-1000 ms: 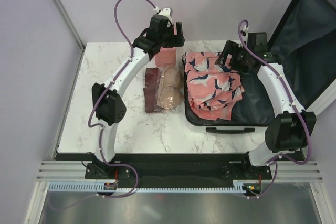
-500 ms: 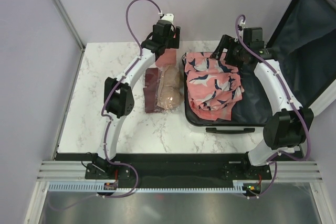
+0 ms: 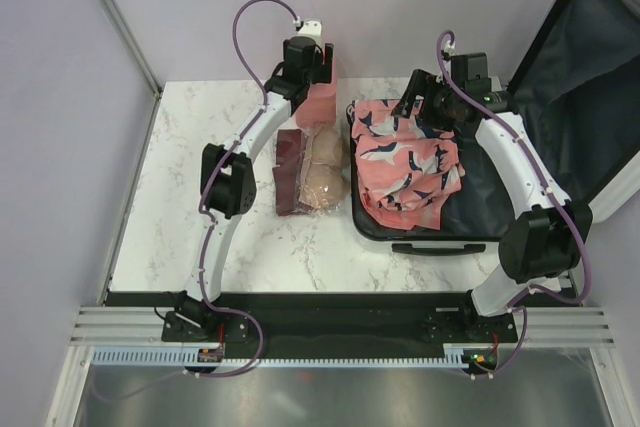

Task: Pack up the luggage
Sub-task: Pick up the storage box at the corner of the board.

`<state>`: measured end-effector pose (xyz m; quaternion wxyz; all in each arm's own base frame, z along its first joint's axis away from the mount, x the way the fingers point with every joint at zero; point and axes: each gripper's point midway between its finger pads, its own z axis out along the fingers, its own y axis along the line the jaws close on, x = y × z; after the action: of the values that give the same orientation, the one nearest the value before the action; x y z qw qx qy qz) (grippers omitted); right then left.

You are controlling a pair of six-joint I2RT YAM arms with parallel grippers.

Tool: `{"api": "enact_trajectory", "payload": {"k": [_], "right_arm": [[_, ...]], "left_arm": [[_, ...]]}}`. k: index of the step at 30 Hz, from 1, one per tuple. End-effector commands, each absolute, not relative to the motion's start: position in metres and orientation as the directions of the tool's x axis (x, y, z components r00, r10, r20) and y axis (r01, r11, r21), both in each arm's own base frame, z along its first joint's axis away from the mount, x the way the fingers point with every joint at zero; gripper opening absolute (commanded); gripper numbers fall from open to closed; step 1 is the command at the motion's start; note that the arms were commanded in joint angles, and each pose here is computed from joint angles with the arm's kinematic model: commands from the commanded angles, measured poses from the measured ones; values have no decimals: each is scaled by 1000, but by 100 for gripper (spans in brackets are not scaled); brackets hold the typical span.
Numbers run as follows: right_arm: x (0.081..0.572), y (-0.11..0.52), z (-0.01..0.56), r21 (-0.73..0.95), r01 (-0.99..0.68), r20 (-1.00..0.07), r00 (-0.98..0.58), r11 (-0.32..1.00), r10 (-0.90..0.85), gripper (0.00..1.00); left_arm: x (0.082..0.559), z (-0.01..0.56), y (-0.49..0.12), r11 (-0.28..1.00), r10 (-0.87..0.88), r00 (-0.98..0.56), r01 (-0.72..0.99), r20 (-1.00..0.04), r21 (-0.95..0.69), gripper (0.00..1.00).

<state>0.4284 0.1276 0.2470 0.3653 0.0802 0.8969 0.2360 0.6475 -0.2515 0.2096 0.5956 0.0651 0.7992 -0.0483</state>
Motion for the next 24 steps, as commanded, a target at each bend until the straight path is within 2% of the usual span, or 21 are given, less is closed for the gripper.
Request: {"api": "enact_trajectory", "payload": {"k": [1, 6, 8, 11, 12, 17, 18, 23, 24], "right_arm": [[438, 129, 265, 483, -35, -647, -688, 875, 330, 92], [443, 131, 262, 480, -32, -643, -693, 877, 327, 92], [444, 132, 262, 480, -34, -643, -693, 877, 326, 92], [446, 135, 260, 479, -39, -640, -699, 877, 319, 92], [446, 135, 259, 478, -38, -639, -700, 877, 318, 92], [446, 135, 258, 472, -37, -641, -701, 881, 314, 92], [446, 135, 258, 471, -38, -641, -701, 881, 312, 92], [445, 136, 256, 469, -37, -638, -705, 882, 310, 92], [445, 135, 256, 468, -35, -639, -704, 883, 310, 92]], "left_arm": [[661, 231, -251, 984, 60, -193, 179, -979, 25, 82], [662, 226, -253, 977, 54, -204, 212, -978, 10, 82], [662, 219, -256, 973, 56, -216, 229, -975, 5, 79], [660, 212, -259, 969, 51, -235, 245, -971, -9, 67], [659, 211, -261, 967, 50, -240, 254, -969, -13, 60], [658, 206, -263, 966, 34, -257, 255, -966, -34, 38], [658, 209, -262, 969, 30, -254, 246, -967, -35, 31], [658, 219, -259, 971, 8, -242, 232, -970, -50, 13], [658, 228, -257, 974, 0, -228, 223, -974, -52, 4]]}}
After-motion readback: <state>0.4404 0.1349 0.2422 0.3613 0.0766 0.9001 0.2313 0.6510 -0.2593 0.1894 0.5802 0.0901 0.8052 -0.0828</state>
